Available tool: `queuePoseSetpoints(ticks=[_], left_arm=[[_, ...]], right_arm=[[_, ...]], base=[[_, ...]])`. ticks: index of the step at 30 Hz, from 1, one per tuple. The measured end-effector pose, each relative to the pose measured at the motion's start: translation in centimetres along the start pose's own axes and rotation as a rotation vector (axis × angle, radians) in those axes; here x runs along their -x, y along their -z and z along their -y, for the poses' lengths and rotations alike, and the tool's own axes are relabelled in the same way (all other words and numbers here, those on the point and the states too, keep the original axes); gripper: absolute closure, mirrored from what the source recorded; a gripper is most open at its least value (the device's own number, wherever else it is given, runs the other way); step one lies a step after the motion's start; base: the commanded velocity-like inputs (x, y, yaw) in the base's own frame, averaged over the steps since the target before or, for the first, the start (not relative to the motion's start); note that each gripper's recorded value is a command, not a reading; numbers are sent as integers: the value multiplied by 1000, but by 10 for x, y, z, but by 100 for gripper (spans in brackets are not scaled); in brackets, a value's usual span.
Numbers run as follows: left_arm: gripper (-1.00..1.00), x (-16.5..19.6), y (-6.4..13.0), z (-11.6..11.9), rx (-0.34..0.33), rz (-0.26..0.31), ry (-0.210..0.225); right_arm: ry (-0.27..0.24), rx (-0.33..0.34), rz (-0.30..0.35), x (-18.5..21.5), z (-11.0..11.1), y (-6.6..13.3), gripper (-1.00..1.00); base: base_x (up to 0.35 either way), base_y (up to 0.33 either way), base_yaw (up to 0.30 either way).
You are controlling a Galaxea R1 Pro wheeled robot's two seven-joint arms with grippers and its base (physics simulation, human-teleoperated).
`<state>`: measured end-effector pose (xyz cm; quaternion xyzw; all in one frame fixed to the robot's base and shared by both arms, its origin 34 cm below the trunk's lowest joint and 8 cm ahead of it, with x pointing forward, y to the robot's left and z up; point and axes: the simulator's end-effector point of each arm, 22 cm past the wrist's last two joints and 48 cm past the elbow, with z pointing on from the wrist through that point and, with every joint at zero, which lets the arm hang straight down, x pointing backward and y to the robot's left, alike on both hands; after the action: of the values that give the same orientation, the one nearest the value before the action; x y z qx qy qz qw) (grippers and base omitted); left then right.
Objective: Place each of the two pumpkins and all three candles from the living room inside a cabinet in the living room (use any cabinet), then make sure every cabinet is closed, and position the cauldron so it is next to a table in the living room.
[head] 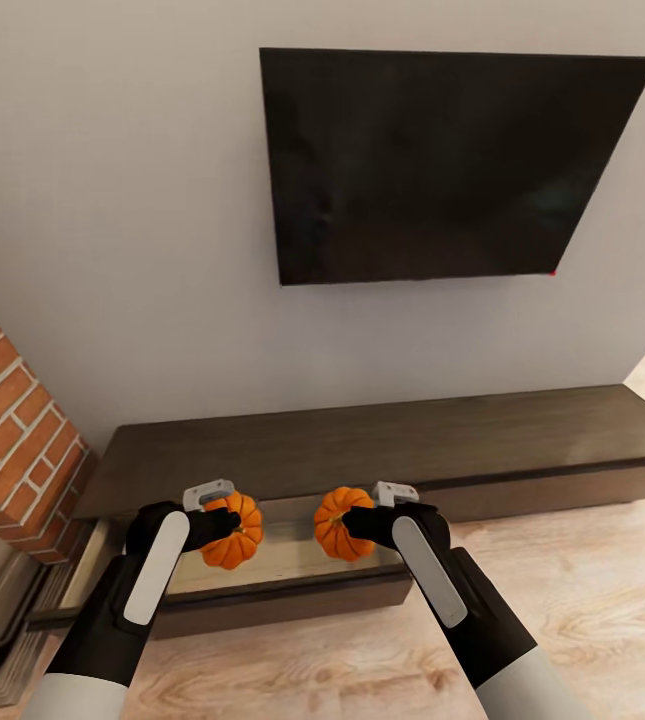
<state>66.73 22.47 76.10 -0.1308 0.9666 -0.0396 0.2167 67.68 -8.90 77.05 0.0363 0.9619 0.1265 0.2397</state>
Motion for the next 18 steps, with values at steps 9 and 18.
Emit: queuePoseSetpoints(ticks=[9,18], left_arm=[[100,0,0,0,0,-1,0],[100,0,0,1,-1,-1,-1]], right_arm=[[2,-1,0,0,0,0,100],[-2,2,2,0,-1,0,100]], base=[[131,102,145],[51,6,40]])
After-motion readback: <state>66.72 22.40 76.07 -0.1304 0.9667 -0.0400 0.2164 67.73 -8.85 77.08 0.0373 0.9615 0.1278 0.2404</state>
